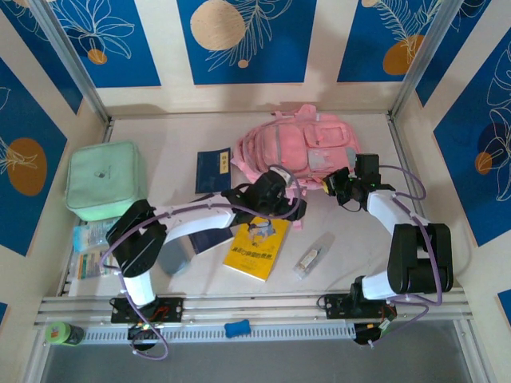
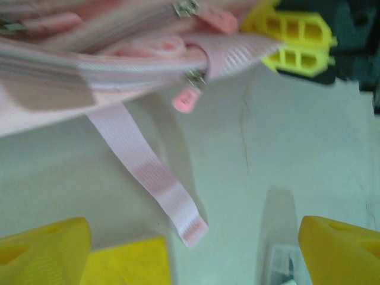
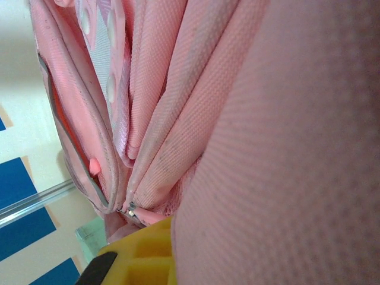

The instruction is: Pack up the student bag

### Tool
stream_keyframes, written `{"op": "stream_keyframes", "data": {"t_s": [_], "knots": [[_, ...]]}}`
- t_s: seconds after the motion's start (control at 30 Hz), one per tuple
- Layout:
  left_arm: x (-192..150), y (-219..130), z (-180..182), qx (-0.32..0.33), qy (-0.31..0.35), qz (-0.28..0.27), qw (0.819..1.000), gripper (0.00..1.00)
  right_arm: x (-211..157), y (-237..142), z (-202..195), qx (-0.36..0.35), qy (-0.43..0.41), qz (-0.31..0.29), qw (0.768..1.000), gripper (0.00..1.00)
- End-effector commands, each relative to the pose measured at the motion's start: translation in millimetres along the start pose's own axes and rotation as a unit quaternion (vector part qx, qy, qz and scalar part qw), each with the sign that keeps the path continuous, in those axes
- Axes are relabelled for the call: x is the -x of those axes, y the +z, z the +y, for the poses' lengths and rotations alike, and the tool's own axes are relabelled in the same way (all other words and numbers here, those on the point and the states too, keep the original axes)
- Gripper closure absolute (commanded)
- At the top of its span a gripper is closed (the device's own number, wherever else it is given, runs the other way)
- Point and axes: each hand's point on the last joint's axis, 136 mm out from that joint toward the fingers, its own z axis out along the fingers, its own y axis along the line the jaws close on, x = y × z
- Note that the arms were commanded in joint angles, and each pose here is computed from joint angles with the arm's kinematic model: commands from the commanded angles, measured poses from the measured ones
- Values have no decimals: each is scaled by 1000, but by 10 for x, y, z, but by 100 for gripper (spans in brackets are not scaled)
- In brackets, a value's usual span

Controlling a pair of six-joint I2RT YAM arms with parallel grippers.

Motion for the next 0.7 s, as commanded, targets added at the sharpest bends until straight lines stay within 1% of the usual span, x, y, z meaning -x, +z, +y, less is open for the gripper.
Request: {"op": "stream_keyframes", "data": {"t_s": [0.0,0.17,0.3,0.33,0.47,0.67], "knots": [[29,65,-64,20,25,11,999,13,-83,-128,236,31,-11,4,999,100],[68,278,-179,17,33,9,999,24,-94,-139,271,35,-8,3,999,100],[73,396,-34,65,16,17,998,32,-100,-154,339,41,-11,4,999,100],[82,413,-31,69,15,16,997,34,-95,-156,344,41,-12,4,999,100],[101,512,28,90,6,16,996,40,-101,-150,360,42,-13,5,999,100],[205,720,-61,79,8,14,997,44,-125,-134,348,42,-11,9,999,100]]}}
